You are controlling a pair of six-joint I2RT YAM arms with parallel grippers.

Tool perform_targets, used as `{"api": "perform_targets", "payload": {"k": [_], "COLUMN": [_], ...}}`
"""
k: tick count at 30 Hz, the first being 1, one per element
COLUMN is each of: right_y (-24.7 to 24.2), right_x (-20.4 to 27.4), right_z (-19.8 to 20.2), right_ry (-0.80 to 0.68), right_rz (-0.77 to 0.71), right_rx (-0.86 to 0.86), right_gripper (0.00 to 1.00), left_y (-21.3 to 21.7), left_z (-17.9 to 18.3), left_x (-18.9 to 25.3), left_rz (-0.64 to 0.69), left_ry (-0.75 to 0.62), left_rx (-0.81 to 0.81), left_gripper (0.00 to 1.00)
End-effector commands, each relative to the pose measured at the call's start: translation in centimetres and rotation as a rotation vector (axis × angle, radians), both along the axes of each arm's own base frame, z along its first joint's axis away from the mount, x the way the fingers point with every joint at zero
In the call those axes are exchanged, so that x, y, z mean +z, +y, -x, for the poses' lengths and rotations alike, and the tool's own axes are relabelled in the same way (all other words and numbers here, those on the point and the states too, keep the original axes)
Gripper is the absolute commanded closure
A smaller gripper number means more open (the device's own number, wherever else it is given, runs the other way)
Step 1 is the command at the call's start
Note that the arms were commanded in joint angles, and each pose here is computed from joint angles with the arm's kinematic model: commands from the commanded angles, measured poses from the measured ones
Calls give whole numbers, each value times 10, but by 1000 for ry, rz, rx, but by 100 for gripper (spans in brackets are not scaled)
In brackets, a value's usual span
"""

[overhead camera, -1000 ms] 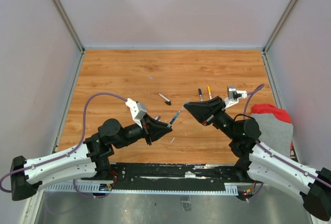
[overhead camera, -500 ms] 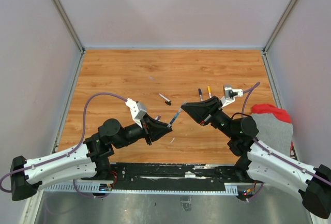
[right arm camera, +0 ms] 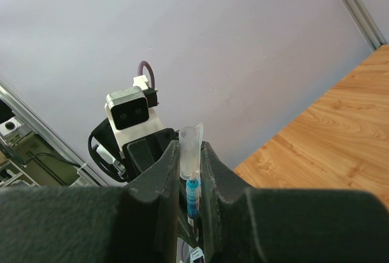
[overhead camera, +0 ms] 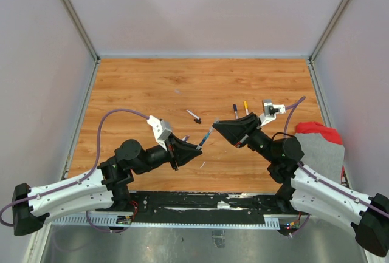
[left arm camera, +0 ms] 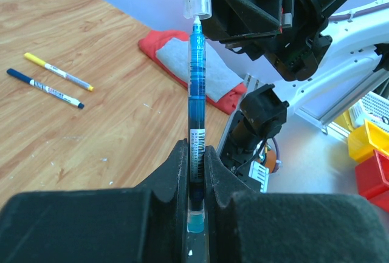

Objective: Insert the pens into the pen caps
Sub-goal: Adjust the pen cap at the center of the board.

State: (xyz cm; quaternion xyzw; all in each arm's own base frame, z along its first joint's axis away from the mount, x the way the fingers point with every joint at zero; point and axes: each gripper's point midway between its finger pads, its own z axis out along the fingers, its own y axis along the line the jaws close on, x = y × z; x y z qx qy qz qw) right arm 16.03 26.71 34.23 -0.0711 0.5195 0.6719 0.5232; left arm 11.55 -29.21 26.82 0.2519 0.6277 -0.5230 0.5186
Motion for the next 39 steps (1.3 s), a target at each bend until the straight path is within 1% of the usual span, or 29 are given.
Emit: {"api": "perform_targets", "payload": {"k": [1, 13, 23, 28, 35, 37, 39], "right_y": [-1, -3, -13, -12, -14, -14, -13], "right_x": [-7, -13, -17, -14, 1, 6, 12], "right_z": [0, -5, -14, -13, -11, -10, -8], "right_ry": [-23, -7, 29, 26, 4, -24, -94], "right_rz": [21, 27, 51, 49, 12, 22, 59], "right_rx": [-13, -46, -124, -116, -112, -114, -127], "right_gripper": [99, 99, 98, 98, 98, 97, 96], "left_y": [1, 1, 2, 0, -3, -3, -3], "left_z": [2, 2, 1, 1, 0, 0, 1], "left_x": [9, 7, 6, 6, 5, 5, 6], "left_rz": [29, 23, 17, 12, 7, 7, 8], "left_ry": [-31, -28, -24, -23, -20, -20, -21], "left_rx": [-4, -2, 4, 1, -4, -5, -5], "left_gripper": [100, 99, 100, 99, 99, 100, 99]}}
